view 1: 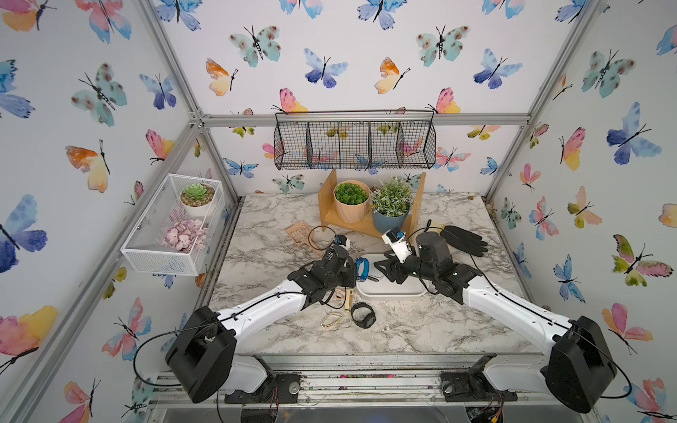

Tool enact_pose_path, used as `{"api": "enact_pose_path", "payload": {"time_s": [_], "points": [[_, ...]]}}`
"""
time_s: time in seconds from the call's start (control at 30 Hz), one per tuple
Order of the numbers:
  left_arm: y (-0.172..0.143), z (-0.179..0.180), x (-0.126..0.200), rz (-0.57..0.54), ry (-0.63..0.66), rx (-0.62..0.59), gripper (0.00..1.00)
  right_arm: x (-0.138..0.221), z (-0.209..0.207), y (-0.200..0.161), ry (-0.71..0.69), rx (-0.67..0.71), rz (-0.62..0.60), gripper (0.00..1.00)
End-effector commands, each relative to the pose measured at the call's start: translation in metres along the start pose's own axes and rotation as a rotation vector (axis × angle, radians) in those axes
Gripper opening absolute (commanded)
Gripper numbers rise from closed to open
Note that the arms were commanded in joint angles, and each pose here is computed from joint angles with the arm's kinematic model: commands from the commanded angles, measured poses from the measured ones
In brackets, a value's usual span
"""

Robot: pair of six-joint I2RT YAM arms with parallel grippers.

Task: Put the watch into the storage box
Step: Place the watch in the storage box.

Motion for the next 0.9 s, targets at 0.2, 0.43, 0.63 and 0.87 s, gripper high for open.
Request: {"api": "enact_pose_path", "payload": {"time_s": [0.2,0.43,0.63,0.87], "points": [[-0.004,-0.034,-0.043,0.075,0.031,-0.121,0.0,0.007,-0.046,-0.013,-0.191,-0.149,-0.005,0.59],[-0.022,-0.021,-0.073,0.179,0.153,-0.13,0.0,0.004,-0.051,-0.023,-0.191,-0.143,0.004,0.6],[-0.029,-0.01,-0.077,0.202,0.227,-0.132,0.0,-0.003,-0.052,-0.032,-0.186,-0.142,0.03,0.6],[-0.036,-0.01,-0.08,0.218,0.258,-0.157,0.02,-0.009,-0.053,-0.035,-0.176,-0.143,0.042,0.6]]}}
Point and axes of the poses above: each gripper's point midway between its finger pads, its own x axis back along the fingers, its own z axis along the line the jaws close on, y = z × x, the point moved 3 cm from there along x, back along the fingers, and after that the axes turned 5 degrees about -x, right-handed, at the moved point
